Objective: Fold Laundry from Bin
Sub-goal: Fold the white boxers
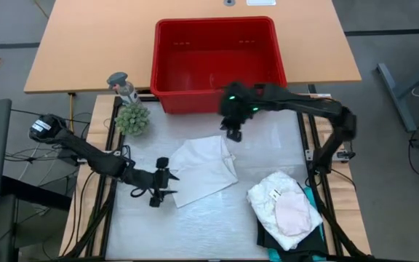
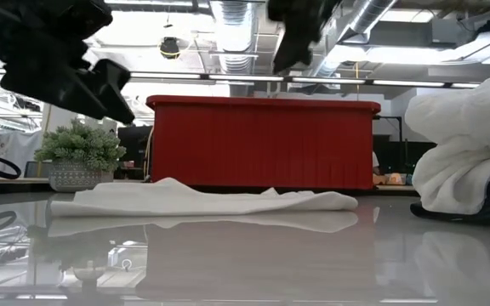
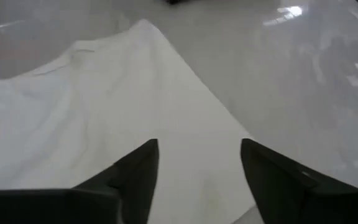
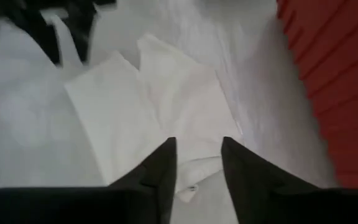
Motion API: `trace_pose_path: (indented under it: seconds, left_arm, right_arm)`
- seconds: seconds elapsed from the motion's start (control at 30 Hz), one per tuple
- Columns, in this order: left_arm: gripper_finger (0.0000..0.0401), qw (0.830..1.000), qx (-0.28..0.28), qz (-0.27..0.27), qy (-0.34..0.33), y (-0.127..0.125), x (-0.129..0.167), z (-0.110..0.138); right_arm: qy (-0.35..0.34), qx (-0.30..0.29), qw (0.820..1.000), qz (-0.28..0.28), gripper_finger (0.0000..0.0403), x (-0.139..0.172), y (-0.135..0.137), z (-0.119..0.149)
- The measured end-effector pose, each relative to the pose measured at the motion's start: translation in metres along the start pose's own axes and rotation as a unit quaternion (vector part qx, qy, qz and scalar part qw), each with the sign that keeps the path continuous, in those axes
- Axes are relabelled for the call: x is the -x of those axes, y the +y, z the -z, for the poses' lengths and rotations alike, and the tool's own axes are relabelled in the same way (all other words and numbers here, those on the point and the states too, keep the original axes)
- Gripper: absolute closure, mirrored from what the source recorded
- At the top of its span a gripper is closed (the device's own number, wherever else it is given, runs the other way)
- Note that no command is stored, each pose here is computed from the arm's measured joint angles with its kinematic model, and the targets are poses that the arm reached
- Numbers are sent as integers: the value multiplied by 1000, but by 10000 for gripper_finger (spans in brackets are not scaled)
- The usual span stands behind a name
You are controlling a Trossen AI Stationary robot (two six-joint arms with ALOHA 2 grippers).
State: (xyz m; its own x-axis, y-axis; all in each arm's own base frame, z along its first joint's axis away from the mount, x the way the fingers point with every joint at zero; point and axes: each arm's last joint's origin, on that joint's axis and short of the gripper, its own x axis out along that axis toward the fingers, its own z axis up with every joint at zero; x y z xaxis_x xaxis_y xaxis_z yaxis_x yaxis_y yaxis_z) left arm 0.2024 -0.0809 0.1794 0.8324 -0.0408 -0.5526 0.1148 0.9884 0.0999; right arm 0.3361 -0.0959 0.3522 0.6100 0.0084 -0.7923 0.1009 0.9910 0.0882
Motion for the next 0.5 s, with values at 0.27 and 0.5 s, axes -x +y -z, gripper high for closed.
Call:
trace_pose_path:
  seconds: [0.27, 0.5]
  left_arm:
    - [139, 988, -142, 52, 18, -23, -20, -12]
    - [140, 986, -149, 35, 61, -60, -52, -15]
  right_arm:
    - [-69, -83, 993, 36, 202, 89, 30, 18]
    - [-32, -94, 992, 71, 204, 108, 54, 37]
